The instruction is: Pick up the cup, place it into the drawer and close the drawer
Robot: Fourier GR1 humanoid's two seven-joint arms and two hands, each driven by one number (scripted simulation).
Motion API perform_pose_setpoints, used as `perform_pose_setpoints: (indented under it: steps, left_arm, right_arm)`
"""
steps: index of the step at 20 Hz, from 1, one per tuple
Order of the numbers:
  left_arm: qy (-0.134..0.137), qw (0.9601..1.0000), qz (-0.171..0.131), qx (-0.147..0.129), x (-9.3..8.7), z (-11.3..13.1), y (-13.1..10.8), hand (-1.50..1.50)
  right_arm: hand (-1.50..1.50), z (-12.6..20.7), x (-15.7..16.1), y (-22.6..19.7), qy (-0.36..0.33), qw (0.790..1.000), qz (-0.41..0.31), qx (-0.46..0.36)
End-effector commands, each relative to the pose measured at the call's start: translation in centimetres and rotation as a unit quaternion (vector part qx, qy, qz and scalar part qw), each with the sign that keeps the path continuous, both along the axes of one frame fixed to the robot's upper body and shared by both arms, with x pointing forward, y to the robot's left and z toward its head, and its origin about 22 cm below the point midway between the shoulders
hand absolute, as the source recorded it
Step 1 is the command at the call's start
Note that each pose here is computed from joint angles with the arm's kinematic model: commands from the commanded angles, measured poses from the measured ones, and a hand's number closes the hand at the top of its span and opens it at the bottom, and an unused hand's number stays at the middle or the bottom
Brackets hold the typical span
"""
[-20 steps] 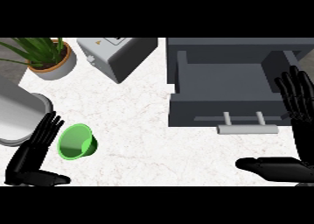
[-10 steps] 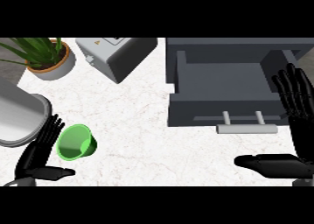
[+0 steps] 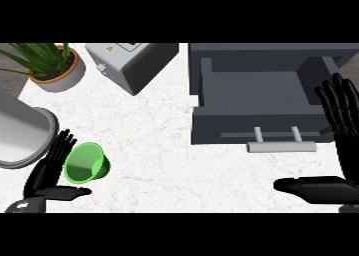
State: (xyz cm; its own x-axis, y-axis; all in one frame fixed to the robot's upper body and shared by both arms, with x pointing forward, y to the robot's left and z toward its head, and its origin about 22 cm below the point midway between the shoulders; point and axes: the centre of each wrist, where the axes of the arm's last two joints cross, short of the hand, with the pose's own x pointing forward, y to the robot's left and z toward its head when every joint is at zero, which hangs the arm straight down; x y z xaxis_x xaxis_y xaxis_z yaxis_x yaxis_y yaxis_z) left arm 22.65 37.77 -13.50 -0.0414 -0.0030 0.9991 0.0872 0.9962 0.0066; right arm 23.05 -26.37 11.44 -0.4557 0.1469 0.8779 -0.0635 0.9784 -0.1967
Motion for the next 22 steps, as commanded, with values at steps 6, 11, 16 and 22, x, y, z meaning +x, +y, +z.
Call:
perform_pose_setpoints:
  steps: [6, 11, 16, 22]
  left_arm:
    - [-0.045, 0.9975, -0.031, -0.046, 0.0, -0.6, -0.1, -1.50]
    - [-0.056, 0.9962, -0.041, -0.053, 1.7, -0.5, -2.1, -1.50]
    - [-0.055, 0.9927, -0.064, -0.086, 1.6, -1.3, -3.9, -1.50]
    - [-0.054, 0.9868, -0.083, -0.128, 1.5, -0.9, -2.7, -1.50]
  right_arm:
    - [-1.50, -0.1, 1.1, 0.2, 0.002, 1.000, 0.004, -0.009]
    - [-1.50, 0.7, 0.2, 0.9, -0.005, 1.000, 0.004, 0.000]
    - [-1.50, 0.2, 1.9, -0.5, 0.006, 1.000, 0.000, 0.002]
    - [-1.50, 0.9, 0.7, 0.4, 0.005, 1.000, 0.005, 0.003]
